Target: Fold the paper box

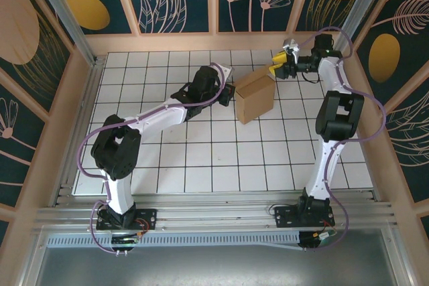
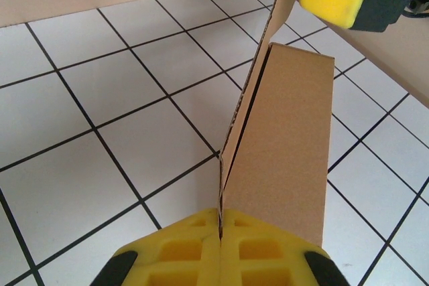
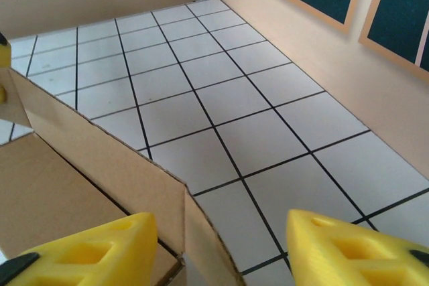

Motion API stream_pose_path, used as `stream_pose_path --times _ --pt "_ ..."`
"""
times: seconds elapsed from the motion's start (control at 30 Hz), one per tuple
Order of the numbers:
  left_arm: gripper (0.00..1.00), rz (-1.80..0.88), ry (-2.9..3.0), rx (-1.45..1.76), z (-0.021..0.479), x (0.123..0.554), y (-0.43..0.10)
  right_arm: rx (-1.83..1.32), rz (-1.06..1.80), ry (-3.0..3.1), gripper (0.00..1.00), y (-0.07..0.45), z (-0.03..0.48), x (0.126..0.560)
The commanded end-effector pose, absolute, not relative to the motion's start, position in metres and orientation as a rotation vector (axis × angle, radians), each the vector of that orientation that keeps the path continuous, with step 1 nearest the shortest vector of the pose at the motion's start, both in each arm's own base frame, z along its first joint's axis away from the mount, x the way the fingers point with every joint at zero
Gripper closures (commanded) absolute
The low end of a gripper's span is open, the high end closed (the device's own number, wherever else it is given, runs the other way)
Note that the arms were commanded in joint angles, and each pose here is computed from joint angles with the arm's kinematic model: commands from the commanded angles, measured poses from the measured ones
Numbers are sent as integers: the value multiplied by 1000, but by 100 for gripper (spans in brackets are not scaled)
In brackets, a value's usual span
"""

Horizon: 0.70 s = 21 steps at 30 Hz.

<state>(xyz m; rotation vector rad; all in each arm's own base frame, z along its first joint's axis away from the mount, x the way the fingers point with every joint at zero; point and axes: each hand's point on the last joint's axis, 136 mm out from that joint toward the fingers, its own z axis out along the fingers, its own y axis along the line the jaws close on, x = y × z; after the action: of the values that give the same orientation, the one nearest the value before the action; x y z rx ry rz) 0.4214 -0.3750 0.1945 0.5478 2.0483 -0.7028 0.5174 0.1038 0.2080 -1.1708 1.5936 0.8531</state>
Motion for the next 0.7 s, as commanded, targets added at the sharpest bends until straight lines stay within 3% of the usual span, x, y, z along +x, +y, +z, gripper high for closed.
stream_pose_path --times 0.0,0.1,0.3,0.47,0.67 --pt "100 -706 2060 567 192 422 -381 -1167 918 1593 53 108 206 511" --pt "100 -702 2064 567 190 422 -381 -1168 916 1610 63 107 202 506" --pt "100 -702 2059 570 191 421 -380 -1158 894 1651 59 107 194 510" --pt "100 -696 2066 568 188 420 -378 -1161 912 1641 66 111 193 511" --pt "100 -691 2070 562 187 421 -378 -1163 914 1643 93 112 193 510"
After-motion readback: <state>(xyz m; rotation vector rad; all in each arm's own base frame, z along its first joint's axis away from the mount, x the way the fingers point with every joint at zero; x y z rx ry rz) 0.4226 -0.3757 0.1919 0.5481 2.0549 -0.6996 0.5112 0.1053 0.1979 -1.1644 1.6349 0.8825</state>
